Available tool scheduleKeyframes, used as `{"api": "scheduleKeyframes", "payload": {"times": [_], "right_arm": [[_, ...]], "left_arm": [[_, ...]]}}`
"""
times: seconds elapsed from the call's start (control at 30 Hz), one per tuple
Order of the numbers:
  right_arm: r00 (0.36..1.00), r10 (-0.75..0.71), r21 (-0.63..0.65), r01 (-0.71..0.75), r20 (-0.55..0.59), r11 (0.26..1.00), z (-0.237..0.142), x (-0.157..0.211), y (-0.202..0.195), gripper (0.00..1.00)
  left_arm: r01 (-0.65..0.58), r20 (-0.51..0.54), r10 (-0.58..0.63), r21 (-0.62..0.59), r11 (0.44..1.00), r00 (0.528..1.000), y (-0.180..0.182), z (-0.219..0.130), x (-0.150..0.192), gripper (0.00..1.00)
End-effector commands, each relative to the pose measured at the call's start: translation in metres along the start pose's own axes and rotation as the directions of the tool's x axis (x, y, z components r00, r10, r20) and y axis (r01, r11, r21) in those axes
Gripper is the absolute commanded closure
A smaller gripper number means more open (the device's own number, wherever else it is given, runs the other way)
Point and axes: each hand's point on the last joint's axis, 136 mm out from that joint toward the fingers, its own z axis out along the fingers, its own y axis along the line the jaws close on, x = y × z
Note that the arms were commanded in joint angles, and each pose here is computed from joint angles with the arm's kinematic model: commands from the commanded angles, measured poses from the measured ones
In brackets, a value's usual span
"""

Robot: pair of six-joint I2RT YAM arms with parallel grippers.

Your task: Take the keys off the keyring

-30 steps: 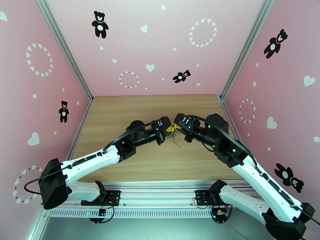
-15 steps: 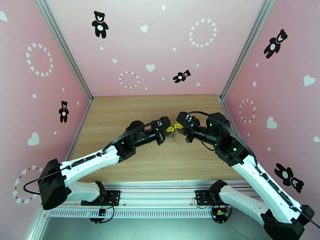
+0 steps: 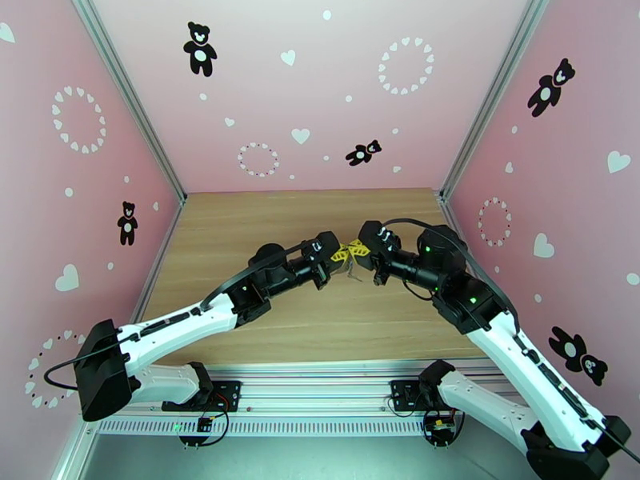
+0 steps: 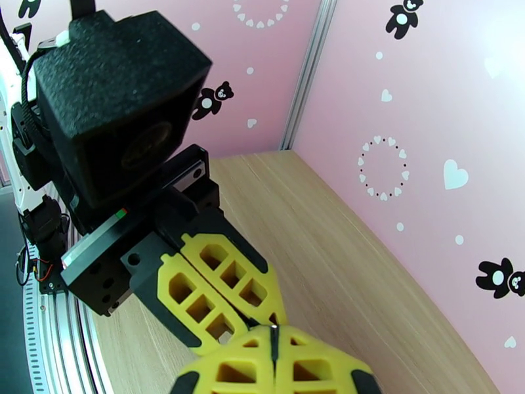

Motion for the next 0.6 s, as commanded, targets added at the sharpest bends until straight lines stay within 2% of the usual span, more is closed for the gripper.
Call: {"api": "scheduleKeyframes", "payload": {"times": [0.0,0.4,0.57], "right_arm": [[0.999,0.036,-0.103,-0.037,-0.014,0.994,-0.007,0.003,0.021,1.0],[0.996,0.056,-0.196,-0.068,-0.068,0.978,0.001,0.019,0.034,1.0],[0.996,0.053,-0.196,-0.067,-0.074,0.978,0.0,0.022,0.035,1.0]], "left_arm": [[0.038,0.113,-0.016,-0.194,0.98,0.993,0.044,-0.016,-0.036,1.0],[0.134,0.214,-0.08,-0.25,0.959,0.974,0.06,-0.02,-0.059,1.0],[0.169,0.264,-0.09,-0.294,0.941,0.96,0.069,-0.026,-0.067,1.0]]}}
